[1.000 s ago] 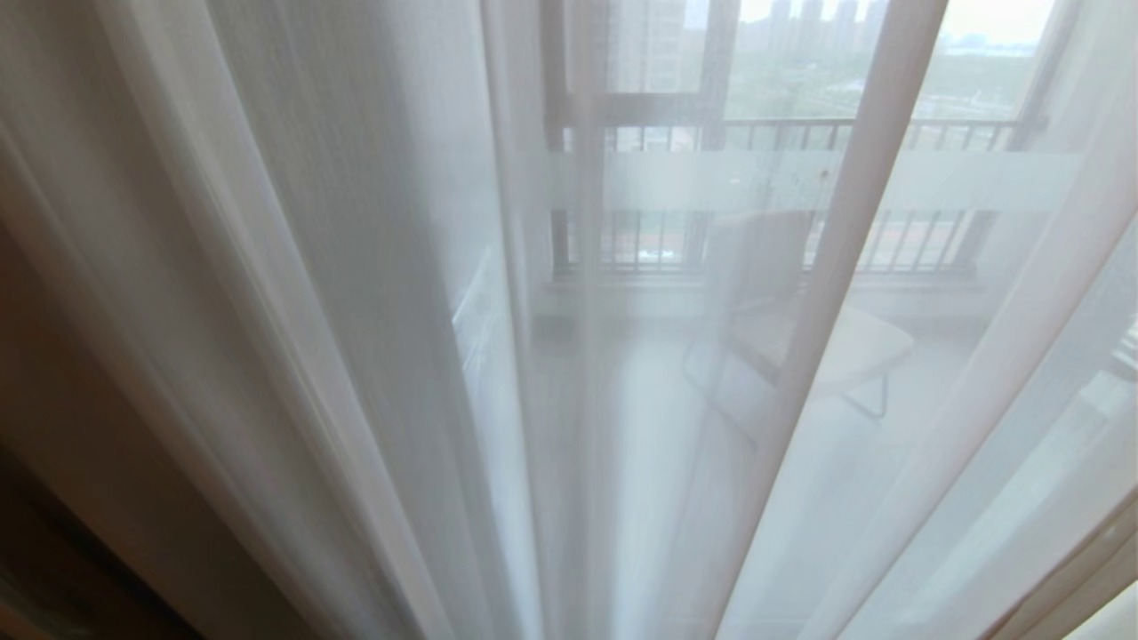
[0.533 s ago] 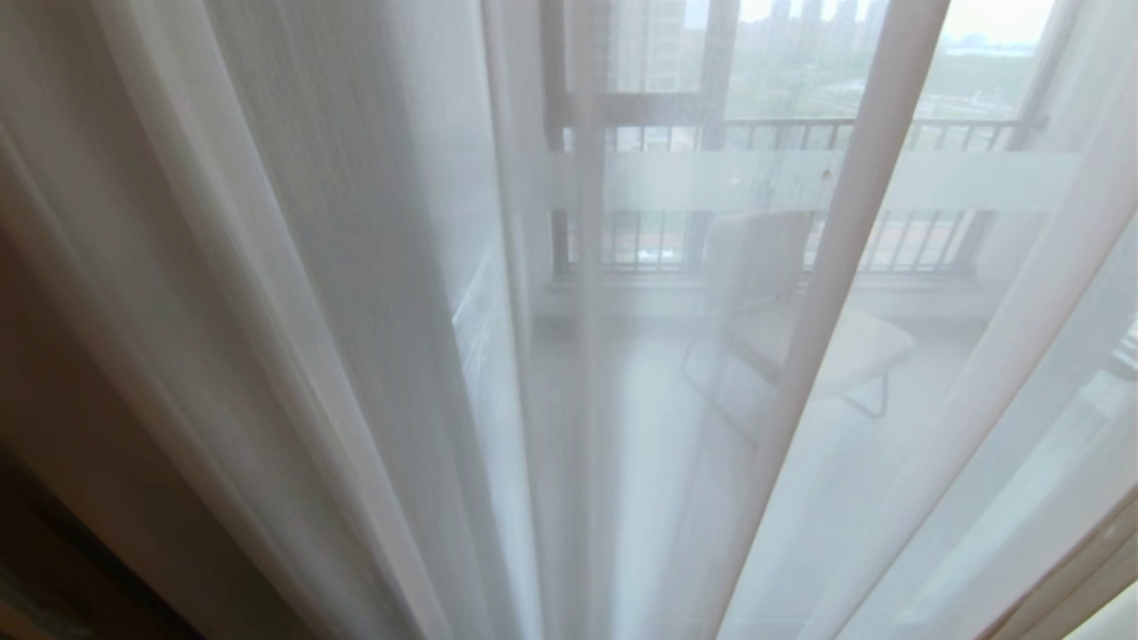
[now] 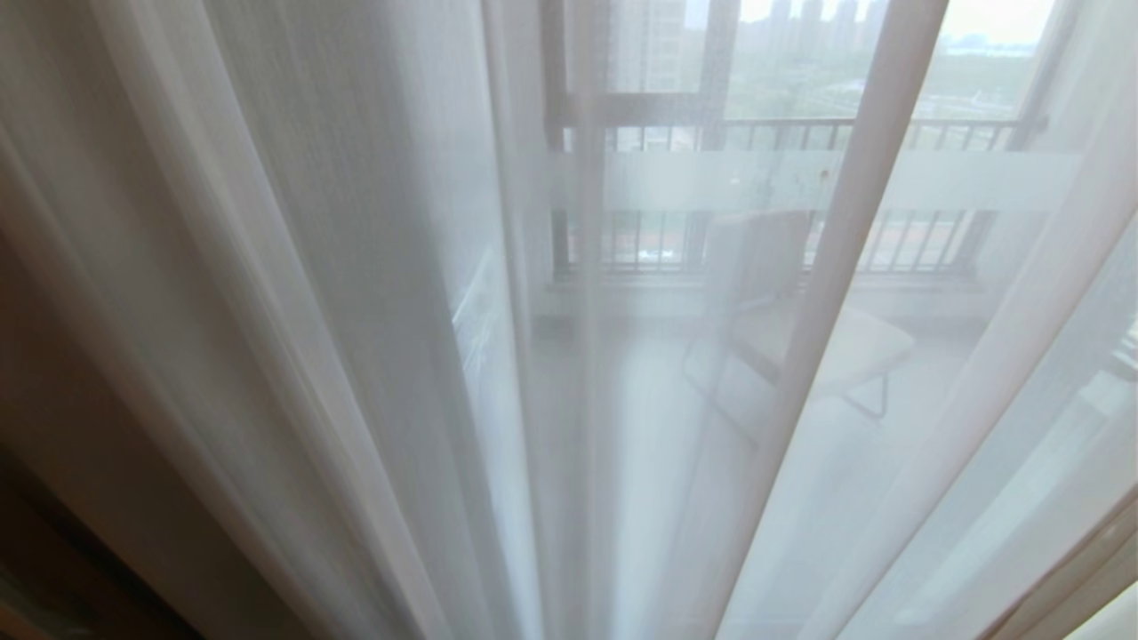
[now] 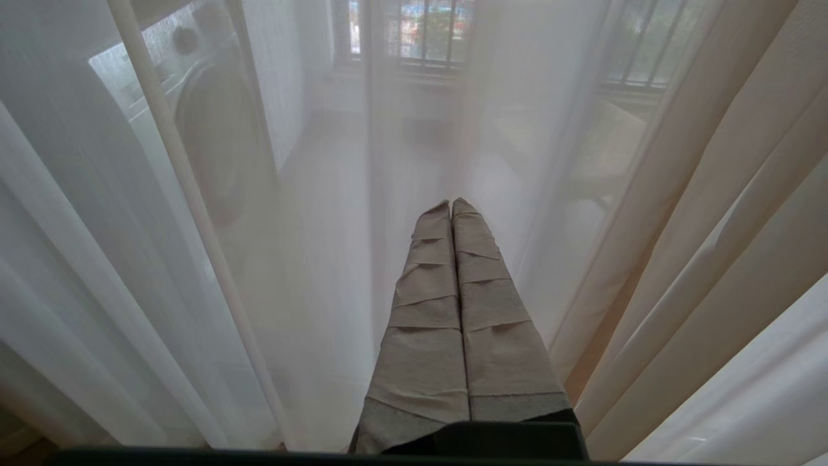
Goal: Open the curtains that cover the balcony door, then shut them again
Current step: Close the outer curtains on both sides
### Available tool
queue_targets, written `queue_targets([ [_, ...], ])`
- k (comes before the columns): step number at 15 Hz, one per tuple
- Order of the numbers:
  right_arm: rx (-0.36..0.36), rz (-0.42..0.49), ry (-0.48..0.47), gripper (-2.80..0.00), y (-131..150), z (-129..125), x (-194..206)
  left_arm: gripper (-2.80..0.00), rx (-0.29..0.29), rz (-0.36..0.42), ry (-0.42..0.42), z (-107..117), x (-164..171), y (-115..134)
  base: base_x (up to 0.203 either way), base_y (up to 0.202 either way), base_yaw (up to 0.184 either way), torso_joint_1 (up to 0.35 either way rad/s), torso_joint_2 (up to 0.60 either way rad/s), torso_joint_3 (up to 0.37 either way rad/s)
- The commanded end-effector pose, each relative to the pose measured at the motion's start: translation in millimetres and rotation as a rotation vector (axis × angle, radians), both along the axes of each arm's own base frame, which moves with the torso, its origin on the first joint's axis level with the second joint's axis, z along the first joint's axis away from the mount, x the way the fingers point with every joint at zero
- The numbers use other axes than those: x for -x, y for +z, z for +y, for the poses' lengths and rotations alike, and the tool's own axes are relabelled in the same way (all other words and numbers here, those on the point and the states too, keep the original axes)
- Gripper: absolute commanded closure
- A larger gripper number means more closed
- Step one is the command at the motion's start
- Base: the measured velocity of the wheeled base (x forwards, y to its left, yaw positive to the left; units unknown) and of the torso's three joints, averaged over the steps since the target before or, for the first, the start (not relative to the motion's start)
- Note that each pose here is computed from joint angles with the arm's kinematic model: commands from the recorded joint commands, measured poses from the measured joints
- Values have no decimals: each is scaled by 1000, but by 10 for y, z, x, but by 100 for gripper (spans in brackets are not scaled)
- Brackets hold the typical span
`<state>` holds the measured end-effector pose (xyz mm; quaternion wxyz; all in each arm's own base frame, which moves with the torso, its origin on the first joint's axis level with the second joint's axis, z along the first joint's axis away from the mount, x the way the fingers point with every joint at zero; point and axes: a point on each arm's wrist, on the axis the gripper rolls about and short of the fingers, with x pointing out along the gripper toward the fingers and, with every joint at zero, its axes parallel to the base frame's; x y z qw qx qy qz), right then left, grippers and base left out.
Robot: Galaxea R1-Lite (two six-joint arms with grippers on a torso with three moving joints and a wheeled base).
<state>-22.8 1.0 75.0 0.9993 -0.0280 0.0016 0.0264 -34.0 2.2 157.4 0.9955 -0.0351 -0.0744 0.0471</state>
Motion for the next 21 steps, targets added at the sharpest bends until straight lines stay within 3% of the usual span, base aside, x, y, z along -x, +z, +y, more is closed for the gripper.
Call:
queue_targets([
  [1,1,0,1,0,0,0,0,0,4,33,56,13,-154,429,0,0,0,0,0,0],
  [4,1,0,1,0,0,0,0,0,15,18,253,55,-346,990,0,0,0,0,0,0],
  [8,1,0,1,0,0,0,0,0,35,32,613,127,-752,1598,0,0,0,0,0,0],
  [11,1,0,1,0,0,0,0,0,40,54,872,256,-998,1805,0,0,0,0,0,0],
  [14,1,0,1,0,0,0,0,0,42,67,1095,549,-1225,1989,0,0,0,0,0,0],
  [17,1,0,1,0,0,0,0,0,34,84,1194,990,-1382,2106,0,0,0,0,0,0],
  [21,1,0,1,0,0,0,0,0,15,67,1209,1686,-1603,2135,0,0,0,0,0,0],
])
